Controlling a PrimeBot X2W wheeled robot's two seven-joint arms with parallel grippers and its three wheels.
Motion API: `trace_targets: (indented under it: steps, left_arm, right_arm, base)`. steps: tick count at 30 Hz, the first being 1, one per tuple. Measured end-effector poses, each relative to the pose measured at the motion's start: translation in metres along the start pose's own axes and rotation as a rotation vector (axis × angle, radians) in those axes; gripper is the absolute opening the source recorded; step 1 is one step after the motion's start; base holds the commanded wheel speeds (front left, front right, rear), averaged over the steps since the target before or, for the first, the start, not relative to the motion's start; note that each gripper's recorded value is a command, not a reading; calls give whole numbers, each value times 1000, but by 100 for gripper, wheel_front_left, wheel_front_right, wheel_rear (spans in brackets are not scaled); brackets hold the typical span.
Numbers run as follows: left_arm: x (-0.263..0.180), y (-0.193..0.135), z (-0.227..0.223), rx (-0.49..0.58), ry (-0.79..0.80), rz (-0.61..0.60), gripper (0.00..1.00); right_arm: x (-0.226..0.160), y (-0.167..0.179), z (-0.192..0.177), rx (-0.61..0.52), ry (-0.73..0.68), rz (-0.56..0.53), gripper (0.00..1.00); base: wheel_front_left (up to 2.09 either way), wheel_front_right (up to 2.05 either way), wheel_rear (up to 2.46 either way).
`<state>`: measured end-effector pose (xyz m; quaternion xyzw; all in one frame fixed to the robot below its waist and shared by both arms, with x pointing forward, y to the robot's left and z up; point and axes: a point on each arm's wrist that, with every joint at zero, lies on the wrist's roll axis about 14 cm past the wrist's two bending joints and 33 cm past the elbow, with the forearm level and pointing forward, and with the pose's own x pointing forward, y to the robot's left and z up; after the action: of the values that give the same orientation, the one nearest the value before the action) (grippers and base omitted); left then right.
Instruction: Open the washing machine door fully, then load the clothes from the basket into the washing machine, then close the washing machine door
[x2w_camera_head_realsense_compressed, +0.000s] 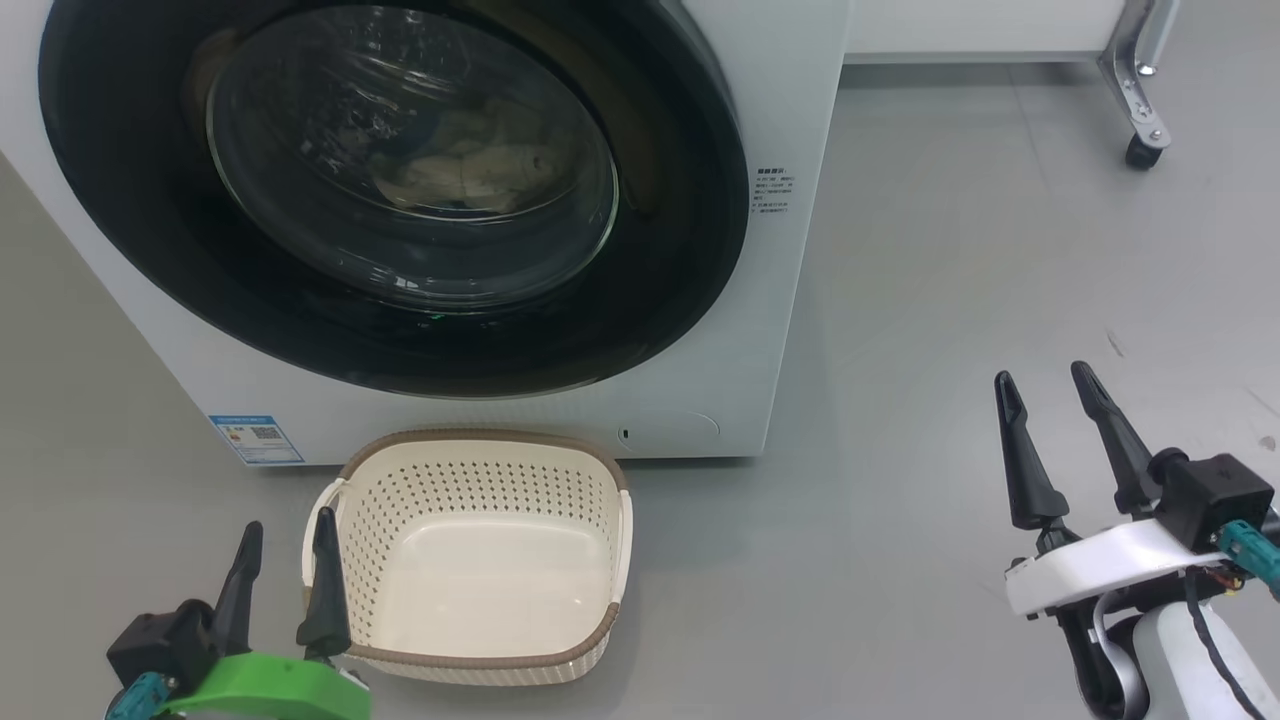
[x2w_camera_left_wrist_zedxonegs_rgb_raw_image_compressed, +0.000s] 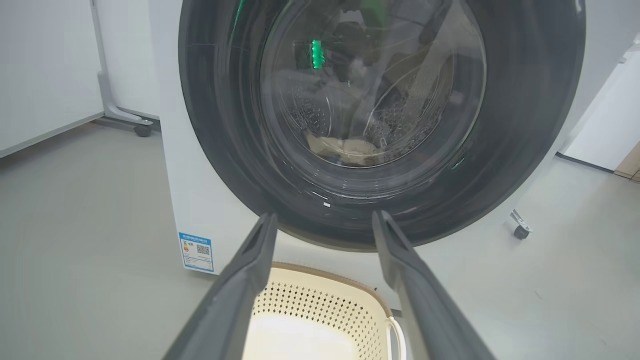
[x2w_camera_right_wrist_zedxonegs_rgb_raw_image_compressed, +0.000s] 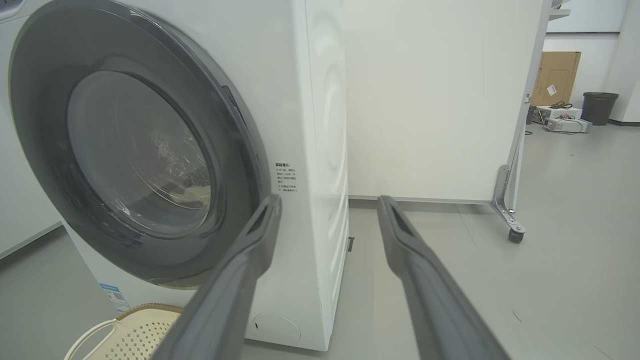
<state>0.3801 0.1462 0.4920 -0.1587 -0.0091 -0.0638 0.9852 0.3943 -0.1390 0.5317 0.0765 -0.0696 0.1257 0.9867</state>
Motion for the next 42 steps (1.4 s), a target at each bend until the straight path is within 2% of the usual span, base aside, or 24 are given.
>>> trace_targets:
  steps: [12, 35, 36, 42]
  left_arm:
    - [-7, -1, -2, 4, 5, -1, 100]
    - [-7, -4, -5, 4, 15, -10, 100]
    - [-7, -5, -7, 2, 18, -13, 0]
    - [-18, -5, -31, -26, 87, 9, 0]
  right_arm:
    - [-24, -1, -13, 41, 35, -52, 100]
    - [-29, -6, -7, 35, 18, -75, 100]
    - [-29, -6, -7, 35, 18, -75, 0]
    - [-44, -2, -35, 73, 103, -95, 0]
  base:
    - [0, 0, 0]
    - [0, 0, 0]
    - [0, 0, 0]
    - [0, 0, 0]
